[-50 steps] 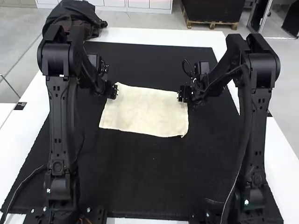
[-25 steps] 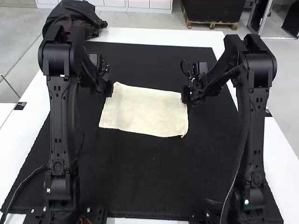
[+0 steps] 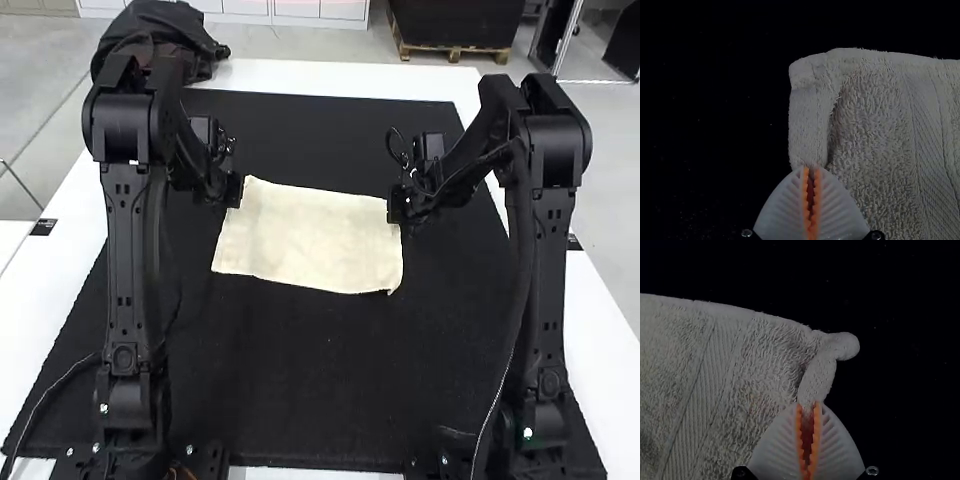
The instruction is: Fold the towel.
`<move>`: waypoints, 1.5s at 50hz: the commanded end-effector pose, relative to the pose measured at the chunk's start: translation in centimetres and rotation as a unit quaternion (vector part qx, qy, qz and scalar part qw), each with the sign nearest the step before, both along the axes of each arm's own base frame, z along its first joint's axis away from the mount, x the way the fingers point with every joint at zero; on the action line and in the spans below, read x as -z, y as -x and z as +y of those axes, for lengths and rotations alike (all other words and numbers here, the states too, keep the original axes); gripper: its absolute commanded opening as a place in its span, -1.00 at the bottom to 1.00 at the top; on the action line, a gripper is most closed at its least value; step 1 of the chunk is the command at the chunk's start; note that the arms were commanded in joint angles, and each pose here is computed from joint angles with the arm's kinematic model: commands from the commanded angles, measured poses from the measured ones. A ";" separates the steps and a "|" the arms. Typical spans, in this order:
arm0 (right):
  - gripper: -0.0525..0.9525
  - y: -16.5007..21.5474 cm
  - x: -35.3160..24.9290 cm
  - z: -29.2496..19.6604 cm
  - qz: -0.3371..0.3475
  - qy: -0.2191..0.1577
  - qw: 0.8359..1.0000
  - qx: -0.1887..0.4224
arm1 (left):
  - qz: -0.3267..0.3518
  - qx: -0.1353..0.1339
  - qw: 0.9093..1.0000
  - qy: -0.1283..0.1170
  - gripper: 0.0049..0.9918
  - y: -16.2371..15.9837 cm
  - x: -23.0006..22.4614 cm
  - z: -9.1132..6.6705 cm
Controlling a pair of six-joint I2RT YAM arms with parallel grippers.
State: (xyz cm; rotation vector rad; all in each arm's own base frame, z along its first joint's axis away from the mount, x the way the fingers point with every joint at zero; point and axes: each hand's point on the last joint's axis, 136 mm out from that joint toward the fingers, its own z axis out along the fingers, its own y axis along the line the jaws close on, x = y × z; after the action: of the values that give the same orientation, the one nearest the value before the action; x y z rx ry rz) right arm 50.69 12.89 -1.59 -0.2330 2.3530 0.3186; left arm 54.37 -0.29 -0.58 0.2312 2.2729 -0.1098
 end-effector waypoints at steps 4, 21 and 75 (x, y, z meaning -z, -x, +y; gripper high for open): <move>-0.94 0.1 -2.9 0.3 -0.022 -0.016 1.000 -0.008 | -0.013 0.004 1.000 0.004 -0.97 -0.2 -1.1 -0.4; -0.94 0.1 -5.6 -1.6 -0.045 -0.021 0.999 0.008 | -0.036 -0.004 0.999 0.014 -0.97 -0.6 -3.8 -0.2; -0.94 2.7 -9.0 -1.4 -0.040 -0.063 0.997 0.003 | -0.060 -0.001 0.998 0.028 -0.97 2.0 -8.5 -0.5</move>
State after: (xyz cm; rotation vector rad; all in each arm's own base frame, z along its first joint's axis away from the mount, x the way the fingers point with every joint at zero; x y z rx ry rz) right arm 48.22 11.49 5.06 -0.1843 2.2866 0.4140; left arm 52.63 -0.87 6.00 0.2044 2.1827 -0.1456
